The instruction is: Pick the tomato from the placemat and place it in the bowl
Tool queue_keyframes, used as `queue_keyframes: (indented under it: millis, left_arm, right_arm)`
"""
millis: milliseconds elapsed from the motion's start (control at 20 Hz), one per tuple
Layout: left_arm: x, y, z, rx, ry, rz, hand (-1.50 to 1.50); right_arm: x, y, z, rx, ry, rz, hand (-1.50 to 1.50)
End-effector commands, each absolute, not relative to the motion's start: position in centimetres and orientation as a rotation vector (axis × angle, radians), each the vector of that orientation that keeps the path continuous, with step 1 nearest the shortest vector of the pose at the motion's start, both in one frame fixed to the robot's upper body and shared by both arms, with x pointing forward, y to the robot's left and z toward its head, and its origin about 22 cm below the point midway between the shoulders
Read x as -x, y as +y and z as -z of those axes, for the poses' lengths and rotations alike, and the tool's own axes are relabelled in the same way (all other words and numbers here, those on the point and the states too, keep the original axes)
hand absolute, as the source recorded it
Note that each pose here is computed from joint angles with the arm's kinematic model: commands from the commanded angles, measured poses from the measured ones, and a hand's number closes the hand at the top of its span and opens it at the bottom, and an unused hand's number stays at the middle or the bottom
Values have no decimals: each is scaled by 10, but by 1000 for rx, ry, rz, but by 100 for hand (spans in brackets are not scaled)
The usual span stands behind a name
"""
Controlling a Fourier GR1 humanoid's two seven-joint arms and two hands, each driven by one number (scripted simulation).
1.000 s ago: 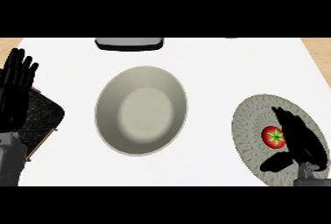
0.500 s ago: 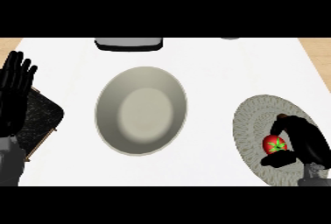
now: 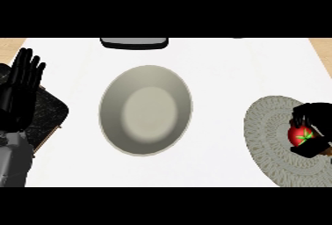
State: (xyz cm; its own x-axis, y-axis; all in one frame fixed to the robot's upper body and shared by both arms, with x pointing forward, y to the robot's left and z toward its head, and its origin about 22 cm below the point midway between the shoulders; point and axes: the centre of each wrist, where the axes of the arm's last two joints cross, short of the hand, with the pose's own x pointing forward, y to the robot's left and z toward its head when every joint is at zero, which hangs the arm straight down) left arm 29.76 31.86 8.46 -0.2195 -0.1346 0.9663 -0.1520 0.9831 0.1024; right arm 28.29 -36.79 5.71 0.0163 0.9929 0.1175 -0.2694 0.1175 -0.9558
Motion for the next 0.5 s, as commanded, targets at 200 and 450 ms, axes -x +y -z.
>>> queue_keyframes:
  millis: [200, 450]
  left_arm:
    - [-304, 318, -89, -222, -1781, -28, 0]
    - [-291, 325, -76, -234, -1773, -25, 0]
  right_arm:
    - [-333, -420, -113, 953, -1193, -1387, 150]
    - [-341, -421, -161, 968, -1331, -1303, 150]
